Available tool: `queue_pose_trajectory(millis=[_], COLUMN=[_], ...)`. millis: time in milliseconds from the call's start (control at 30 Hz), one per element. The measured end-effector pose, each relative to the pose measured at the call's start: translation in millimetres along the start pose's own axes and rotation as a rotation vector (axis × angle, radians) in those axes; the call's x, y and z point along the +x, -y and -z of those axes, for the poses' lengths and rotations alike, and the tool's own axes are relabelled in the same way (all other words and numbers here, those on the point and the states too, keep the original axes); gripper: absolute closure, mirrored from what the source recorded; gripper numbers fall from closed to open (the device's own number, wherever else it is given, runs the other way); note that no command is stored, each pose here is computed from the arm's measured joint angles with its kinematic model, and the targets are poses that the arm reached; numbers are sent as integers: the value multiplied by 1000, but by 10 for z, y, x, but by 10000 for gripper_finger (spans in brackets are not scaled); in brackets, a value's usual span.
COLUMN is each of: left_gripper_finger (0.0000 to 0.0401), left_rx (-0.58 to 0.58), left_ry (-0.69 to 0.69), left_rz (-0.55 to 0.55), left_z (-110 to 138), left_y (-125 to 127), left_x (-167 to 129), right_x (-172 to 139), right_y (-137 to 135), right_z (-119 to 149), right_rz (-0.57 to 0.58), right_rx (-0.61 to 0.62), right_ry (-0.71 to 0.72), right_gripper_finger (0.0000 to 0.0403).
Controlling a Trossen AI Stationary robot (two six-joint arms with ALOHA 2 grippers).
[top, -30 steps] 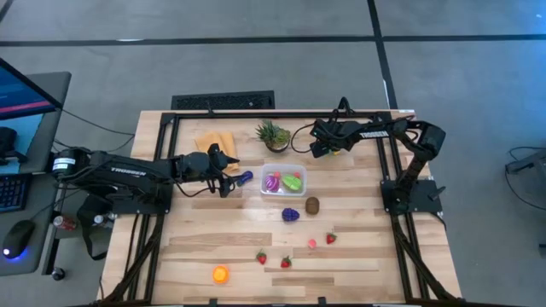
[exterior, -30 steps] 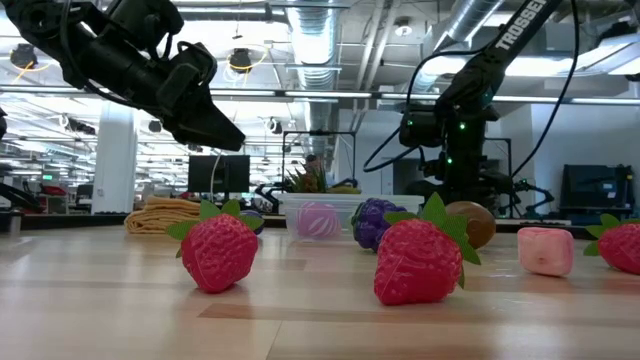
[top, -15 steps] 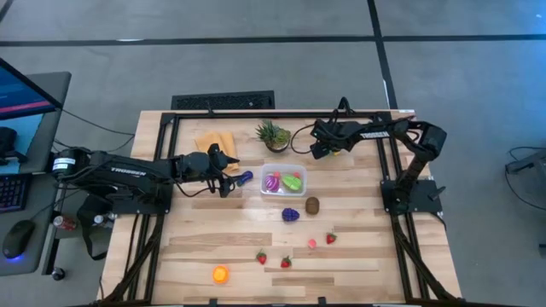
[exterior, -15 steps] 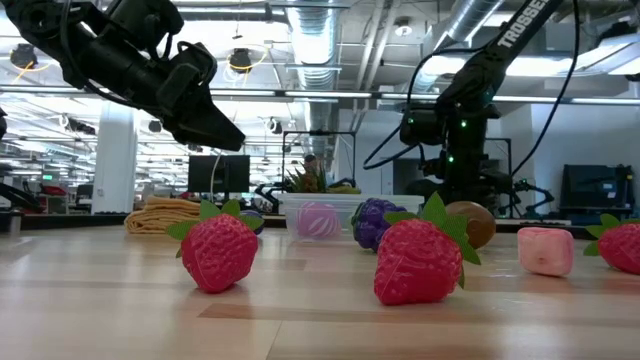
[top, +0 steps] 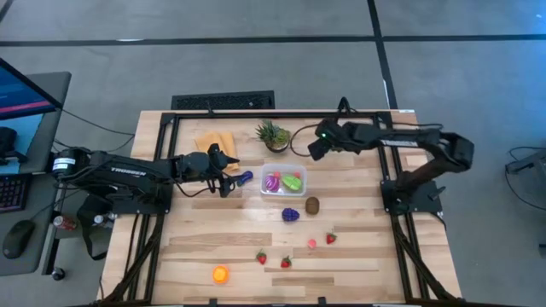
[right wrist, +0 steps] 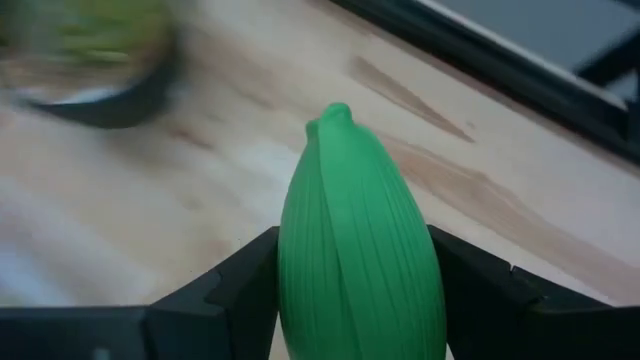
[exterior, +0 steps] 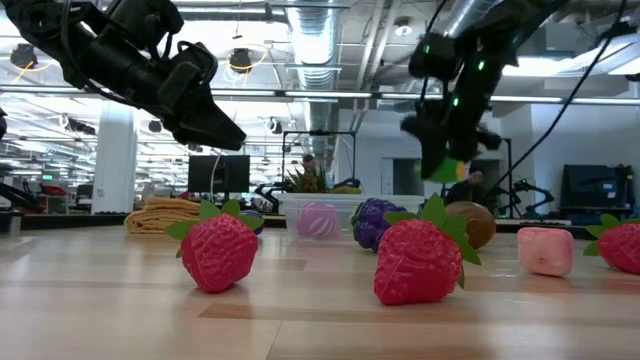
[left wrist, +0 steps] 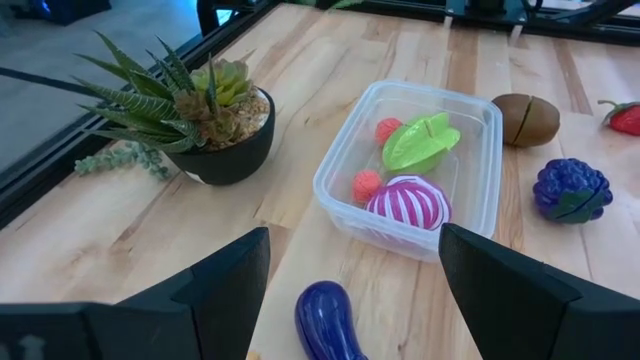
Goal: Pick and placing Produce into tupperware
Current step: Put the green corn into the transparent container
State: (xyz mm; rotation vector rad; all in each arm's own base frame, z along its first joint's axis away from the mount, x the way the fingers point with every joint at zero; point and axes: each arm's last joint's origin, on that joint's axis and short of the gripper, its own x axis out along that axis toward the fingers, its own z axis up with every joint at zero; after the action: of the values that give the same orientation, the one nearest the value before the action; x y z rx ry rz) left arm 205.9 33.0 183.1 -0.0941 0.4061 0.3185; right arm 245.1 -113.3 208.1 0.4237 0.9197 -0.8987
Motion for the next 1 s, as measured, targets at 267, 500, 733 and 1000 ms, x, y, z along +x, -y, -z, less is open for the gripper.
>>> queue_pose_trajectory(millis=[267, 500, 733, 1000], left_gripper_finger=[118, 118, 118, 118], left_rx=[-18, -39, -65, -72], left_ry=[3, 5, 24, 29], left_rz=[-15, -25, -23, -22], left_z=[-2, -3, -21, -26], left_y=[-4, -7, -5, -5], left_x=[0, 0, -1, -1], right_x=[-474, -680, -749, -833], right_y=[-293, -541, -693, -802], right_z=[125, 221, 261, 303], right_rz=[-161, -278, -341, -398], right_rx=[-173, -300, -362, -389], right_ry=[130, 229, 291, 340], right_gripper_finger=[186, 186, 186, 186])
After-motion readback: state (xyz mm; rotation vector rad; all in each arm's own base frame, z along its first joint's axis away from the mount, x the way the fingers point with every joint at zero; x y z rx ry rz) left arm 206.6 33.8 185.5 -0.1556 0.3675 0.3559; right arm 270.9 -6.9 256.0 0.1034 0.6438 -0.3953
